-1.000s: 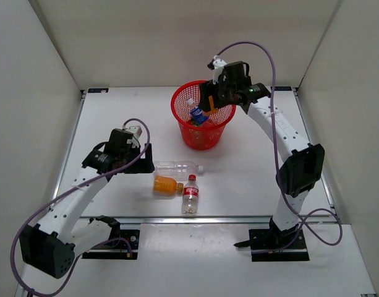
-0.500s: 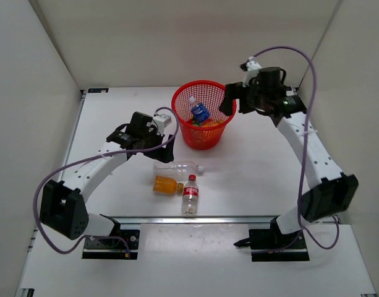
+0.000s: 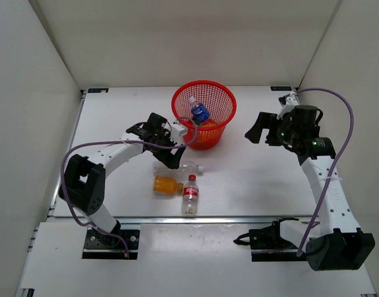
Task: Put the plastic bottles in the bin
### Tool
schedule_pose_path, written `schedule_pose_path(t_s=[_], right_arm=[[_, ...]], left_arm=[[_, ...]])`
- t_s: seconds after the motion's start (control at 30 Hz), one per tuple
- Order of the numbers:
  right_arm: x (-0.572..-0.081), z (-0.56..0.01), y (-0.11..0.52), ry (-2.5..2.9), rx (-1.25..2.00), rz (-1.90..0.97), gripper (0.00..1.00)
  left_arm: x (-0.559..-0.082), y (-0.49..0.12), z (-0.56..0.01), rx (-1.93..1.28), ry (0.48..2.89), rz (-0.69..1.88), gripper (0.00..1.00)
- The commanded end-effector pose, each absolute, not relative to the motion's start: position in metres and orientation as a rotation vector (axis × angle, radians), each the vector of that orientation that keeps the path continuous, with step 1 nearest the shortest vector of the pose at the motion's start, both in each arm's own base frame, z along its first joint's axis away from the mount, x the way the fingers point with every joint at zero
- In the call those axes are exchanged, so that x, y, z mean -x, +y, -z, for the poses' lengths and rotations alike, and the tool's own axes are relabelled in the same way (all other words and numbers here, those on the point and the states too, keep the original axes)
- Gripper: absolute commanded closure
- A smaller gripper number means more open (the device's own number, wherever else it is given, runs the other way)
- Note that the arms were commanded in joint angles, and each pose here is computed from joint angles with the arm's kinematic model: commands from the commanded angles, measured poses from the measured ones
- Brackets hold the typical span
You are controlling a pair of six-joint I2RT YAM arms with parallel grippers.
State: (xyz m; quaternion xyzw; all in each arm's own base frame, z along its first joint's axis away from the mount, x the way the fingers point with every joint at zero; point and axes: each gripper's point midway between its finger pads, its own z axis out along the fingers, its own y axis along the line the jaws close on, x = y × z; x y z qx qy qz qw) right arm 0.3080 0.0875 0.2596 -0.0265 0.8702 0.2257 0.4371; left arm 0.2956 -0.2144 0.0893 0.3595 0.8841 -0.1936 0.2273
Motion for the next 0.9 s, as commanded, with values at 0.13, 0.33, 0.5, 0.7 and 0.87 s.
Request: schedule_pose_path(t_s=[0.13, 0.33, 0.5, 0.7, 0.87], right_arm=[[-0.281, -0.252, 0.081, 2.147, -0.007, -0.591, 0.01], [-0.272, -0.237, 0.072, 2.16, -0.039, -0.581, 0.01], [-0.265, -0.236, 0.074, 2.148, -0.035, -0.593, 0.0], [-0.258, -0.235, 0.076, 2.145, -0.013, -0.597, 0.01], [-0.253, -0.232, 0.082, 2.135, 0.022, -0.613, 0.01]], left_arm=[[-0.296, -0.228, -0.079, -1.113, 2.423, 0.556, 0.01], [-0.297, -0.227, -0.076, -1.116, 2.387, 0.468, 0.02], [-0.292, -0.221, -0.058, -1.129, 2.485, 0.461, 0.01], [-0.283, -0.208, -0.037, -1.087, 2.617, 0.393, 0.01], [-0.29, -0.205, -0.051, -0.947, 2.564, 0.382, 0.01]])
